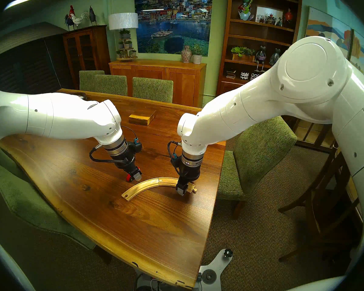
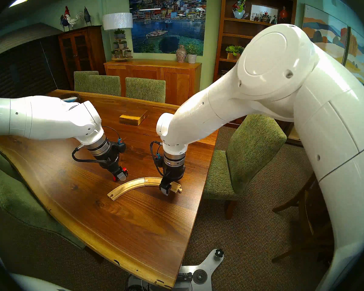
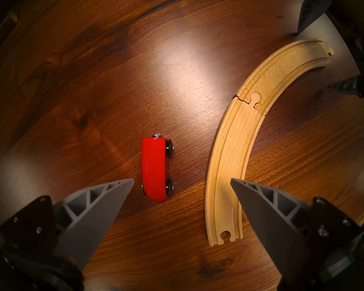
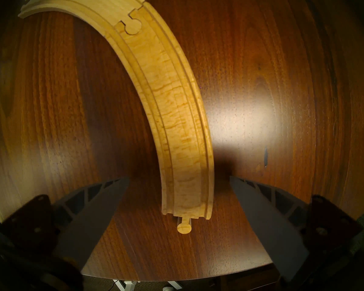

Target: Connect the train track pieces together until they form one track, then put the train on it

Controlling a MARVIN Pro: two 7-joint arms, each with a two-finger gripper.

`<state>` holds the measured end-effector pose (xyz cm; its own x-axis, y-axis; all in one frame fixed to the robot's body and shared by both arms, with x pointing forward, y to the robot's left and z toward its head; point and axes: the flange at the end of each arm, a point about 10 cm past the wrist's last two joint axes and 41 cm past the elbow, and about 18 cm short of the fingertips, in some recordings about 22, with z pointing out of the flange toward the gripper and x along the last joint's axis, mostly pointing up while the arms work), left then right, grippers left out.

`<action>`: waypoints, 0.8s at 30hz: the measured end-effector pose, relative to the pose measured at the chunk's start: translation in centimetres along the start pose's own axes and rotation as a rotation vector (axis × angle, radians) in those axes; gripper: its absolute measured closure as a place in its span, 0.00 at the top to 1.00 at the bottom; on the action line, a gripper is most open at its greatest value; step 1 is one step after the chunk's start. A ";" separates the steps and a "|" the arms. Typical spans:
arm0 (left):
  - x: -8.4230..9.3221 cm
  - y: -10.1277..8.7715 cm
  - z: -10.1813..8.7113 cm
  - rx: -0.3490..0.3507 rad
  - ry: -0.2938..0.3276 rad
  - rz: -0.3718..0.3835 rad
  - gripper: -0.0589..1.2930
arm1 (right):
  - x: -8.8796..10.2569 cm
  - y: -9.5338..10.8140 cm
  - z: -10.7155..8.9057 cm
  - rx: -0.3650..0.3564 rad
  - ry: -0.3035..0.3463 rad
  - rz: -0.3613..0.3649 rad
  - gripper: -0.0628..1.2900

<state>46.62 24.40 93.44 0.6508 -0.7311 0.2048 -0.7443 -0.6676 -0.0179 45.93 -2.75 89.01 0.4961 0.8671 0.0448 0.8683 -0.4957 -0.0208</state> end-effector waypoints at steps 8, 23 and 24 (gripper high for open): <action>0.5 -0.6 0.0 0.001 0.007 -0.007 0.95 | 0.1 0.1 -0.1 0.007 0.003 0.003 0.93; 1.2 -1.5 1.2 0.034 -0.010 0.001 0.95 | 0.1 0.3 -0.2 0.019 0.009 0.008 0.93; 1.3 -1.5 1.2 0.036 -0.011 0.002 0.95 | 0.1 0.3 -0.2 0.019 0.009 0.008 0.93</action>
<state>48.77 24.31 92.52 0.6510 -0.7340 0.1935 -0.7399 -0.6705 -0.0538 46.21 -2.82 89.20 0.5031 0.8626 0.0532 0.8642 -0.5015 -0.0402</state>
